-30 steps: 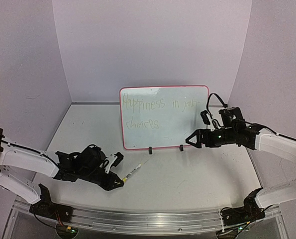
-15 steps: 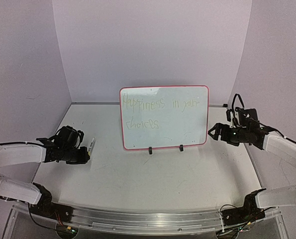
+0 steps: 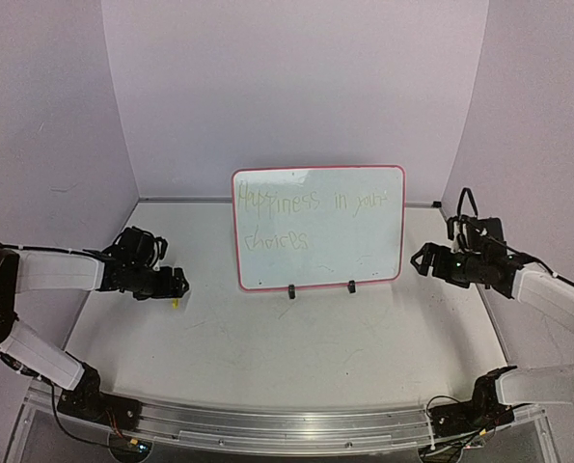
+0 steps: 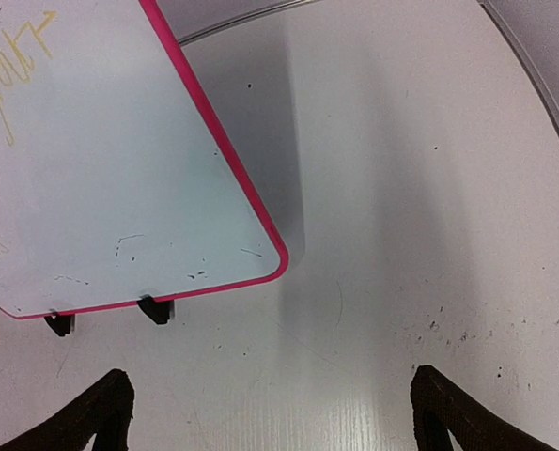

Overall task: Write a sentence on the whiteboard
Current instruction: Place the whiteboard marker in the corner of the board, then reset both arms

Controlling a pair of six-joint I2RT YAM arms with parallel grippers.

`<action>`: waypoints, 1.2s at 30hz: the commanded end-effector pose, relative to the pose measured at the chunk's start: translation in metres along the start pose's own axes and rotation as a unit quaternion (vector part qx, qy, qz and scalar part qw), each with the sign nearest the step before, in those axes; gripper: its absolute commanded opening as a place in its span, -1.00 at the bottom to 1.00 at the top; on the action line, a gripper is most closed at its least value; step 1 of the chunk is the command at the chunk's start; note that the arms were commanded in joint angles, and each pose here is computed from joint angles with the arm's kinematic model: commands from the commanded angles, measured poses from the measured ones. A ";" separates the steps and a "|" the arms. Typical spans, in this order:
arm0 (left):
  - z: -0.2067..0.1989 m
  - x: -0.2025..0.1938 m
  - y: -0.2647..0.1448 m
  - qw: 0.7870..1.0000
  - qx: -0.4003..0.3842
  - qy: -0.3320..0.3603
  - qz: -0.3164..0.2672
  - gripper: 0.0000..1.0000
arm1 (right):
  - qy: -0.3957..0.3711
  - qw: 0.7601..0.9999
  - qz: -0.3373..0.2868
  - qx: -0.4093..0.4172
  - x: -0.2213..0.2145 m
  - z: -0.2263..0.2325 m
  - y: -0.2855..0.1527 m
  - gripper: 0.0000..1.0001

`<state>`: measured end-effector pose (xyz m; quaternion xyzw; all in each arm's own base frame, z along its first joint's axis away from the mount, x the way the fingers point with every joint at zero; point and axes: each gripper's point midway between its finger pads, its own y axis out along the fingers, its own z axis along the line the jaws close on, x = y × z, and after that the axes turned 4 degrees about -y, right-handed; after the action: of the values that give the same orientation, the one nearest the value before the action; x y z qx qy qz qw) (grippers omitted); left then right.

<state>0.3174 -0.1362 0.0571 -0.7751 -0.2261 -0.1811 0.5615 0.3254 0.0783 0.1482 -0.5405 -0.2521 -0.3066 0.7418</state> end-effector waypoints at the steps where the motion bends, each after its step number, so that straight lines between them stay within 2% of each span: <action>1: 0.008 0.034 -0.007 0.999 0.005 -0.007 -0.041 0.79 | 0.002 1.000 -0.022 -0.021 0.005 -0.014 0.003 0.97; 5: 0.033 0.054 -0.016 0.997 0.018 -0.036 -0.066 0.90 | 0.015 0.998 -0.041 -0.039 0.012 -0.033 0.005 0.97; 10: 0.070 0.100 -0.046 0.985 0.048 -0.071 -0.148 0.94 | 0.040 0.992 -0.096 -0.064 0.033 -0.058 -0.008 0.97; 13: 0.099 0.118 -0.073 0.970 0.090 -0.094 -0.204 0.96 | 0.041 0.984 -0.151 -0.083 0.046 -0.067 -0.024 0.97; 15: 0.107 0.126 -0.092 0.958 0.110 -0.086 -0.252 0.96 | 0.036 0.973 -0.204 -0.098 0.057 -0.072 -0.040 0.97; 21: 0.121 0.123 -0.117 0.924 0.141 -0.064 -0.350 0.96 | 0.013 0.939 -0.312 -0.143 0.049 -0.091 -0.068 0.96; 26: 0.135 0.102 -0.109 0.915 0.161 -0.064 -0.363 0.99 | 0.012 0.927 -0.331 -0.175 0.033 -0.105 -0.071 0.97; 36: 0.136 0.097 -0.102 0.916 0.160 -0.058 -0.362 0.99 | 0.006 0.930 -0.316 -0.190 0.029 -0.111 -0.064 0.96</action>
<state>0.3394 0.0327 0.1306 -0.5686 -0.5301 -0.2618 0.5720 0.3006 -0.0418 0.1656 -0.5626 -0.3334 -0.5560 0.5130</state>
